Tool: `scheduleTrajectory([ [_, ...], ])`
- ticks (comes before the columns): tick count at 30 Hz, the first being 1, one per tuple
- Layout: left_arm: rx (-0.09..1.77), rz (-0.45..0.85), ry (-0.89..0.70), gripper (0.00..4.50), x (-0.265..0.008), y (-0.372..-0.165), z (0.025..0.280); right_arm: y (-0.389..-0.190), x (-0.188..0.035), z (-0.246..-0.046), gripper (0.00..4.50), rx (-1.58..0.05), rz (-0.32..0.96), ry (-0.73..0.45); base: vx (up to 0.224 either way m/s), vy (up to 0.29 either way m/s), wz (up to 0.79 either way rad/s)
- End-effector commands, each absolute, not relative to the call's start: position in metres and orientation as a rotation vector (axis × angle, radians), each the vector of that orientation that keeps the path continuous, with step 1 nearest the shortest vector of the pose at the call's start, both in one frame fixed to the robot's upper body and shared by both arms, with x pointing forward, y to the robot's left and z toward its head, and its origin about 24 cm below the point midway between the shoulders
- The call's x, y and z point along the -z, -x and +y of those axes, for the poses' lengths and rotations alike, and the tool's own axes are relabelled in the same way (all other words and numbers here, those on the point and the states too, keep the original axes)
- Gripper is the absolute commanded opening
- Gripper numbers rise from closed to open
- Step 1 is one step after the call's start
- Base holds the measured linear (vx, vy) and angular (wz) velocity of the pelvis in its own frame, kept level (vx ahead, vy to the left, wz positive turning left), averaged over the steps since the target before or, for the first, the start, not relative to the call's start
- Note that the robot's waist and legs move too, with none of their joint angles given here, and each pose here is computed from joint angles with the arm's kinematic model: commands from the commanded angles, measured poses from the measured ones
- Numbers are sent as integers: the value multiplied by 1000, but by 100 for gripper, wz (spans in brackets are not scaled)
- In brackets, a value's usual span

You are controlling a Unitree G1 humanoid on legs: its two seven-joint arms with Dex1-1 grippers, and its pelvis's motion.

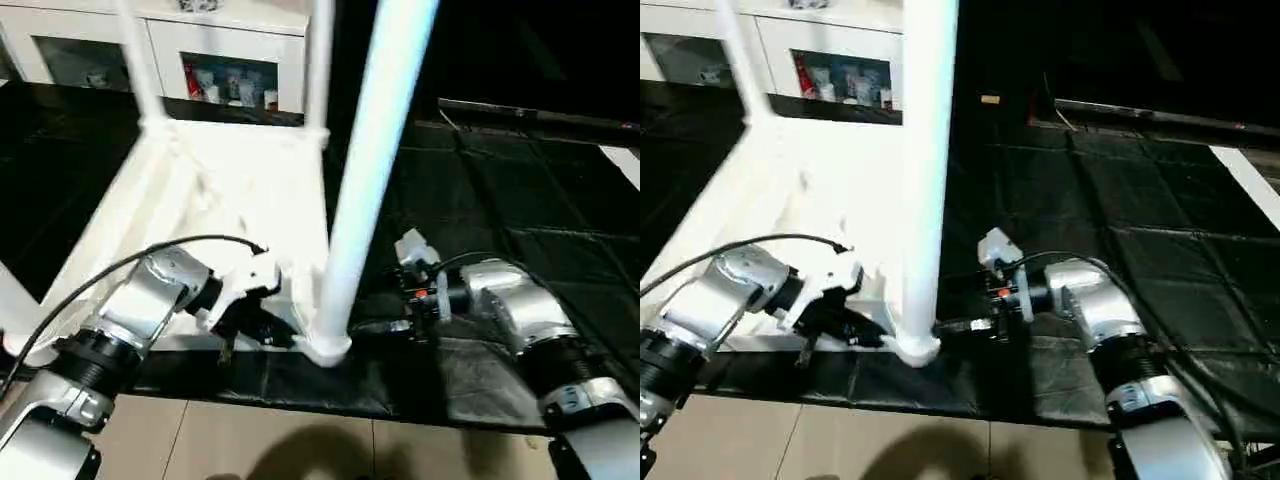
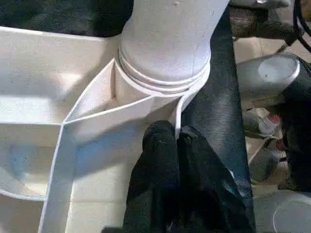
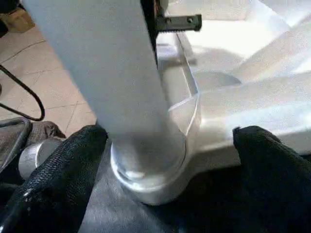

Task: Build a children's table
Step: Rotate leg to tighten

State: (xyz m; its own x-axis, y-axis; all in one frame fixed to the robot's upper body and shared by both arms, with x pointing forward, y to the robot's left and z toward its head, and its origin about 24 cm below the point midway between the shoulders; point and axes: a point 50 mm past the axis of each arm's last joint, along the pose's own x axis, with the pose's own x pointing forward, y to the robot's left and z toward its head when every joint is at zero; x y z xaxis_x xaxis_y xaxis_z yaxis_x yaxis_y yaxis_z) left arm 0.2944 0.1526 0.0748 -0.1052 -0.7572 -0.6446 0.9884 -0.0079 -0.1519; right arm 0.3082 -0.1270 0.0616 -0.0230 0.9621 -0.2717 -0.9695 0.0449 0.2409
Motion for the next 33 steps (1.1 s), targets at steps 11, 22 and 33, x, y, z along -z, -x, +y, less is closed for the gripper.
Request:
scheduleTrajectory([
  [11,1648,663,-466,0,-73,-286,142,-312,-67,-120,354,-1600,404,25,0,0,0],
  [22,1639,661,-462,0,-71,-286,142,-309,-67,-103,270,-1652,368,0,0,0,0],
  [33,1623,660,-451,0,-71,-287,143,-305,-64,-101,214,-1677,378,-20,0,0,0],
])
